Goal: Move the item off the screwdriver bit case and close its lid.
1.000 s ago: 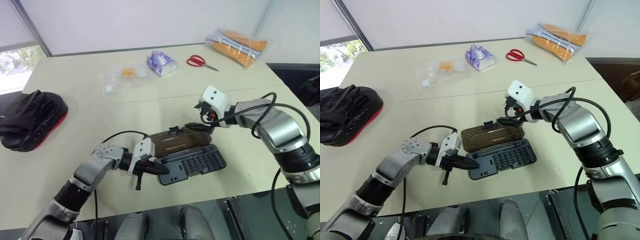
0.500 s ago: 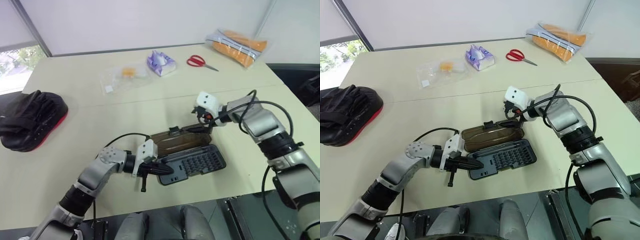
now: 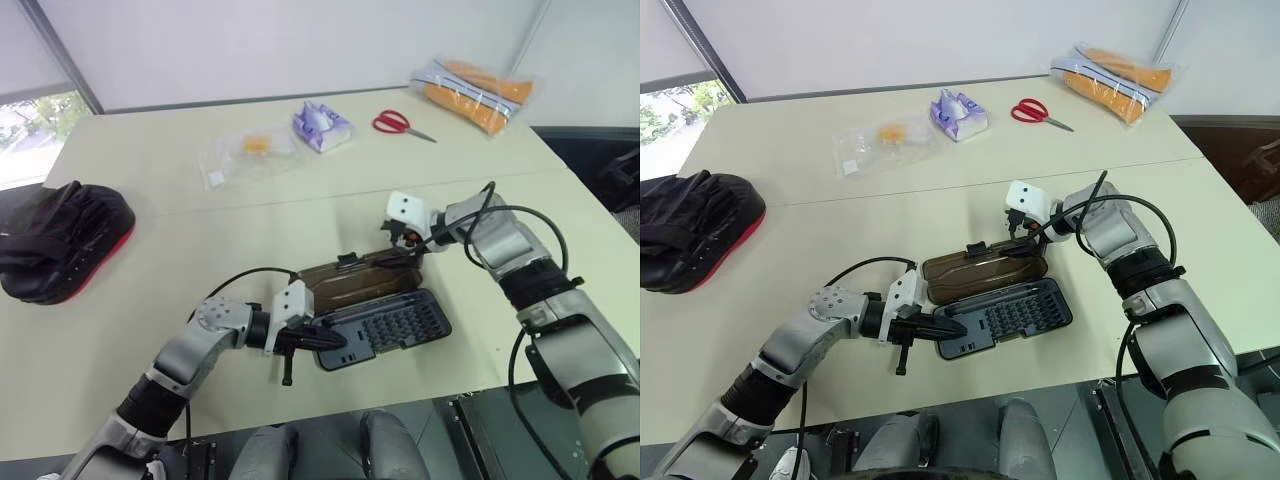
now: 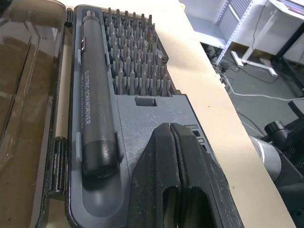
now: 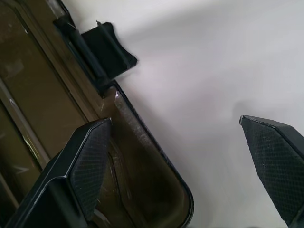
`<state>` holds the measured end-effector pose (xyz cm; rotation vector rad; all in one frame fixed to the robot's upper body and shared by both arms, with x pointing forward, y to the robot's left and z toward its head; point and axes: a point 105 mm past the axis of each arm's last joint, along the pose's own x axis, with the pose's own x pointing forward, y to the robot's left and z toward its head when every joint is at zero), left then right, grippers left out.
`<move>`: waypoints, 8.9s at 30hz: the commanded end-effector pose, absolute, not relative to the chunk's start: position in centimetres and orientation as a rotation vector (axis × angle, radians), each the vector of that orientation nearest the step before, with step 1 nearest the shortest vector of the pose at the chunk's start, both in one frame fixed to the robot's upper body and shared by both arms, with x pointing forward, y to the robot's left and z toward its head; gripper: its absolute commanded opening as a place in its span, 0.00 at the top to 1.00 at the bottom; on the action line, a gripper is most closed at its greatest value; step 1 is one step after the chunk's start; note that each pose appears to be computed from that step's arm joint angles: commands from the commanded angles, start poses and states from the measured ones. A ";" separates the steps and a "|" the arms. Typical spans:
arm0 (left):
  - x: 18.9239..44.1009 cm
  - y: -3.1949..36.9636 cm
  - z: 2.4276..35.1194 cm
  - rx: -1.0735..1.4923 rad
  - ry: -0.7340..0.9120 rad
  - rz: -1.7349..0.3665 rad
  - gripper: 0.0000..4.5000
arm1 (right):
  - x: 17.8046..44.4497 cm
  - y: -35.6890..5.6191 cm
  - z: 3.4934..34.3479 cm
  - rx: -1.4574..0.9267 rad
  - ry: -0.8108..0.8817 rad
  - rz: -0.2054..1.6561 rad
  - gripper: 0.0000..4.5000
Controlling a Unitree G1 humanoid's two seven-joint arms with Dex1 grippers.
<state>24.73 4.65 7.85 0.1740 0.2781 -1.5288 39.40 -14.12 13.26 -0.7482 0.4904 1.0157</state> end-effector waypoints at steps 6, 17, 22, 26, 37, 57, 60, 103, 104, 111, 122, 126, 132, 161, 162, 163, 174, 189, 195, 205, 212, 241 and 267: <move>24.7 5.3 5.9 0.194 0.360 -1.492 1.00 | 39.5 -13.7 13.8 -0.768 0.462 1.032 0.12; 24.5 5.0 6.0 0.189 0.344 -1.480 1.00 | 39.2 -13.8 12.4 -0.791 0.511 1.055 0.40; 24.6 5.0 6.0 0.187 0.340 -1.471 1.00 | 38.9 -13.9 11.4 -0.800 0.556 1.088 0.40; 24.7 5.0 6.0 0.186 0.338 -1.463 1.00 | 39.1 -14.1 10.9 -0.811 0.572 1.092 0.40; 25.0 4.9 6.1 0.182 0.322 -1.438 1.00 | 39.4 -14.8 9.2 -0.837 0.662 1.122 0.80; 27.2 5.7 9.1 0.080 0.248 -1.300 1.00 | 40.3 -14.2 10.6 -1.090 0.477 1.088 0.99; 28.5 6.2 11.2 0.016 0.194 -1.228 1.00 | 40.3 -14.0 12.0 -1.172 0.381 1.031 0.99; 36.3 8.9 11.8 -0.064 0.218 -1.093 1.00 | 34.2 -11.0 18.5 -1.390 -0.097 0.678 0.99; 36.3 8.8 11.8 -0.066 0.220 -1.101 1.00 | 34.2 -11.0 18.4 -1.383 -0.093 0.678 0.99; 36.1 8.8 11.5 -0.056 0.234 -1.117 1.00 | 34.1 -11.2 18.5 -1.385 -0.083 0.675 0.69; 35.9 7.9 12.5 -0.055 0.208 -1.170 1.00 | 31.7 -14.2 21.2 -1.218 0.125 0.752 0.04; 35.2 7.1 13.8 -0.046 0.191 -1.257 1.00 | 30.8 -15.8 22.4 -1.157 0.184 0.743 0.04; 32.9 6.0 13.7 0.027 0.246 -1.453 1.00 | 29.9 -18.4 21.6 -1.077 0.311 0.670 0.04; 32.1 2.1 10.7 0.128 0.315 -1.615 1.00 | 25.5 -17.5 19.8 -0.720 0.361 0.789 0.04; 32.3 1.9 11.7 0.103 0.295 -1.613 1.00 | 25.2 -17.3 19.6 -0.711 0.367 0.819 0.04; 32.5 1.8 12.3 0.086 0.285 -1.610 1.00 | 25.0 -17.1 19.4 -0.706 0.372 0.837 0.04; 35.4 2.9 14.2 0.089 0.243 -1.495 1.00 | 22.5 -14.3 16.4 -0.545 0.406 1.066 0.44; 35.4 1.3 9.7 0.161 0.310 -1.466 1.00 | 21.0 -12.2 11.7 -0.431 0.506 1.174 0.99; 35.4 0.6 10.0 0.157 0.298 -1.474 1.00 | 21.5 -12.3 10.2 -0.425 0.529 1.143 0.99; 34.4 -0.2 9.6 0.150 0.299 -1.511 1.00 | 23.7 -13.1 9.0 -0.431 0.511 1.032 0.99; 33.0 -0.3 7.7 0.161 0.349 -1.545 1.00 | 24.1 -13.0 9.0 -0.427 0.501 1.008 0.99; 31.1 -0.4 5.3 0.165 0.397 -1.560 1.00 | 25.1 -12.1 9.2 -0.457 0.462 0.955 0.99; 32.6 10.3 14.3 0.088 0.150 -1.213 1.00 | 23.1 -16.6 17.2 -0.658 0.439 1.072 0.99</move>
